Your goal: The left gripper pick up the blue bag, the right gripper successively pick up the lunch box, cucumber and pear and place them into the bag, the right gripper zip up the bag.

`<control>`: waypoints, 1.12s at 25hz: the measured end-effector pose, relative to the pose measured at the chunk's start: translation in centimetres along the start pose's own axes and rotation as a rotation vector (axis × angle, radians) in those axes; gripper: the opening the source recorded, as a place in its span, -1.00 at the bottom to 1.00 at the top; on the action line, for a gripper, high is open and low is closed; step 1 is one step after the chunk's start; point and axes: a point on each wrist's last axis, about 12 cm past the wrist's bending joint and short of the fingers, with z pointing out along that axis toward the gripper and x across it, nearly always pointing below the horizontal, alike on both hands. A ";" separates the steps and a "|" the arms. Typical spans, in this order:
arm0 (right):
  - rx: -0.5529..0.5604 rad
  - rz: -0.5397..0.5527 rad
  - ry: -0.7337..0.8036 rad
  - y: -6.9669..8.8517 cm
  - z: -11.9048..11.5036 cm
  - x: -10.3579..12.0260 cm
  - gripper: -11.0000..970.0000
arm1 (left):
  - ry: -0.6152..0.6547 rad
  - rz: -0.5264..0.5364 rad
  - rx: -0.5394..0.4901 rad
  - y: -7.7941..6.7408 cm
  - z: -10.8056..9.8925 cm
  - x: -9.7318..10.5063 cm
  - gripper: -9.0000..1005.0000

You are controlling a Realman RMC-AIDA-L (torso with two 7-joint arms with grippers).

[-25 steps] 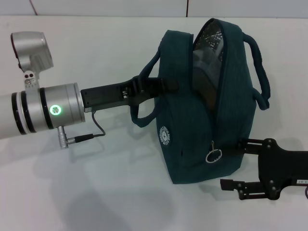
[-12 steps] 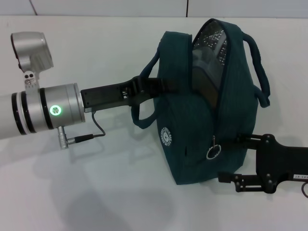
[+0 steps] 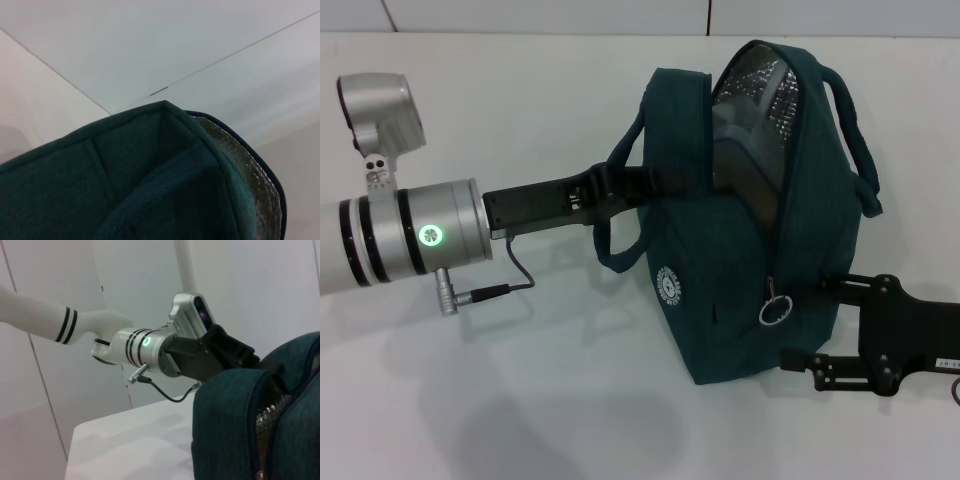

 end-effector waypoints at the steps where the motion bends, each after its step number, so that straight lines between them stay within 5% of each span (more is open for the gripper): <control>1: 0.004 0.000 -0.001 0.0 0.0 0.0 0.56 | 0.000 0.002 0.000 0.0 0.0 0.0 -0.78; 15: -0.043 0.009 0.020 0.3 1.1 0.2 0.56 | -0.001 0.009 0.001 -0.1 0.0 -0.1 -0.78; 28: 0.052 0.037 -0.031 -0.5 1.2 0.1 0.56 | -0.002 0.010 0.002 -0.1 0.0 -0.1 -0.78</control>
